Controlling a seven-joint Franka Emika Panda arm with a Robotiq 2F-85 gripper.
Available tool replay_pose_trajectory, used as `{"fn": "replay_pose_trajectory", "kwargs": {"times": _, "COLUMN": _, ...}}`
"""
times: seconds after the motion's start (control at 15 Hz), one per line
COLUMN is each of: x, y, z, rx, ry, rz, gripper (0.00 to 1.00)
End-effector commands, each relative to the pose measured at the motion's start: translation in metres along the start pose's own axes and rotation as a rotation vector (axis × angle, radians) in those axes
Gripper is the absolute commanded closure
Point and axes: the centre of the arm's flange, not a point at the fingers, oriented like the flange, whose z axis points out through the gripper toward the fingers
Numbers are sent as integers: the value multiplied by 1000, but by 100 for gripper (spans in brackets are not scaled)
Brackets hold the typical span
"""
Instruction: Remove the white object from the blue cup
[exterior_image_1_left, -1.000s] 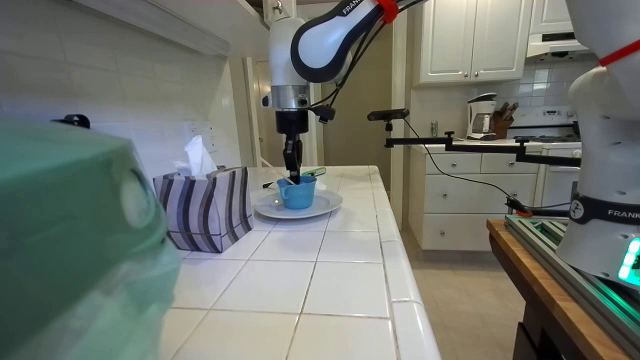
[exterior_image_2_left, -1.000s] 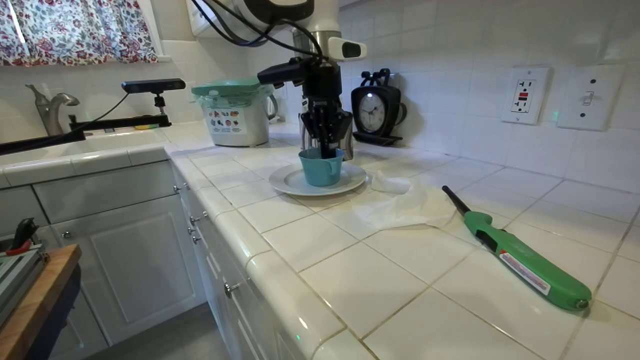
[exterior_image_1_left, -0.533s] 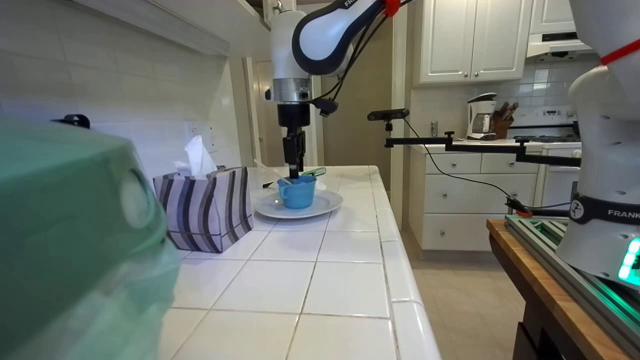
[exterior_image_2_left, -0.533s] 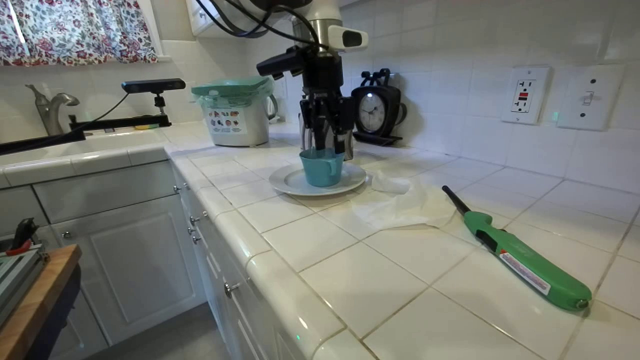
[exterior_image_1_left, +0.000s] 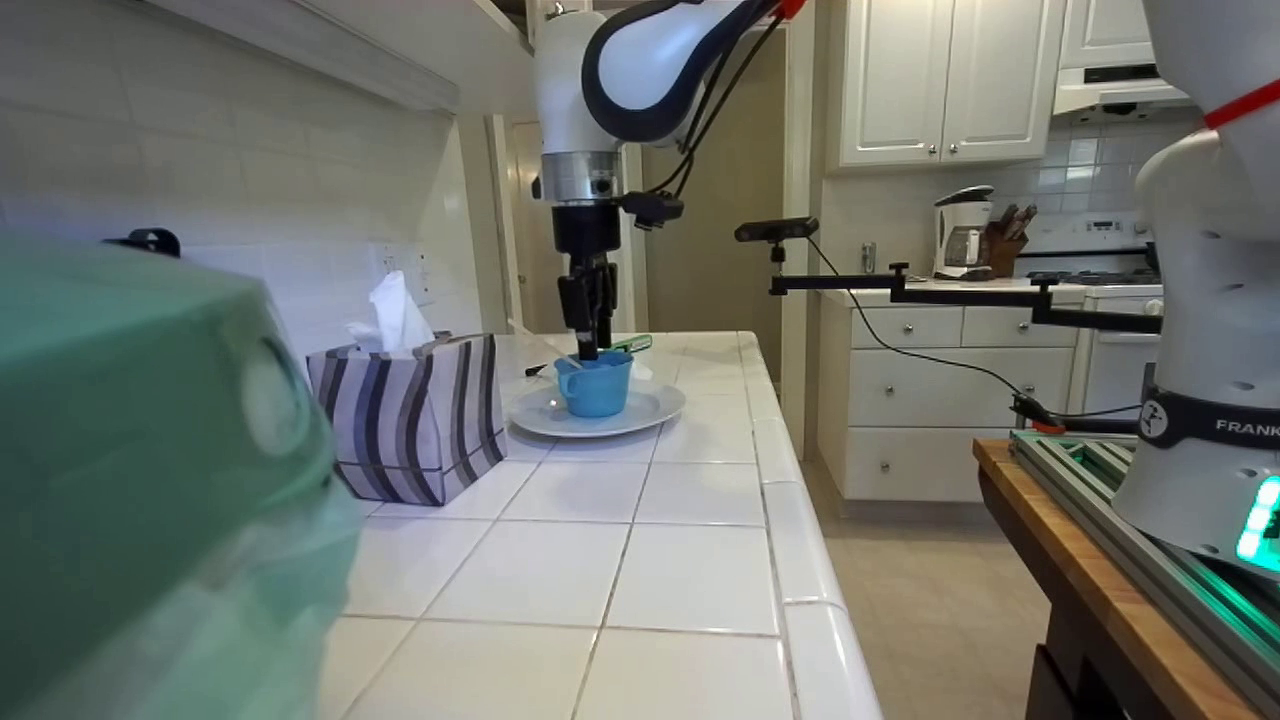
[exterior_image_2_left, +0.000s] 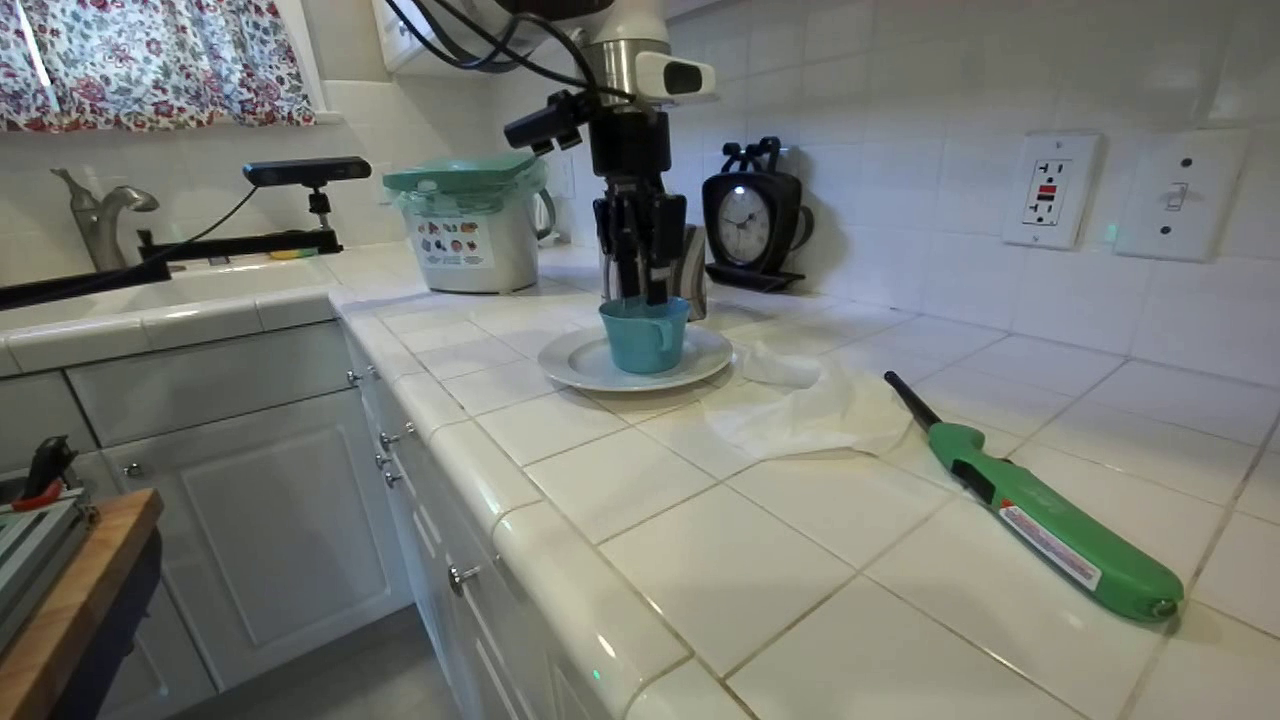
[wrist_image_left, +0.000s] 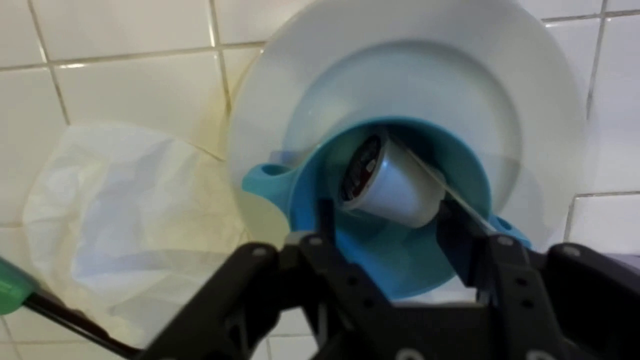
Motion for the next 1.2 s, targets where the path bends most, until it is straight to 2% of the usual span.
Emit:
{"fn": "replay_pose_trajectory", "kwargs": {"times": 0.0, "x": -3, "y": -12, "z": 0, "rx": 9, "ry": 8, "rz": 82, "gripper": 40}}
{"fn": "replay_pose_trajectory", "kwargs": {"times": 0.2, "x": 1, "y": -17, "z": 2, "rx": 0, "ry": 6, "rz": 148, "gripper": 43}}
{"fn": "replay_pose_trajectory", "kwargs": {"times": 0.4, "x": 2, "y": -15, "z": 3, "rx": 0, "ry": 3, "rz": 202, "gripper": 50}}
{"fn": "replay_pose_trajectory", "kwargs": {"times": 0.93, "x": 5, "y": -13, "z": 8, "rx": 4, "ry": -4, "rz": 238, "gripper": 47}}
{"fn": "replay_pose_trajectory", "kwargs": {"times": 1.13, "x": 7, "y": -11, "z": 9, "rx": 5, "ry": -3, "rz": 237, "gripper": 50}}
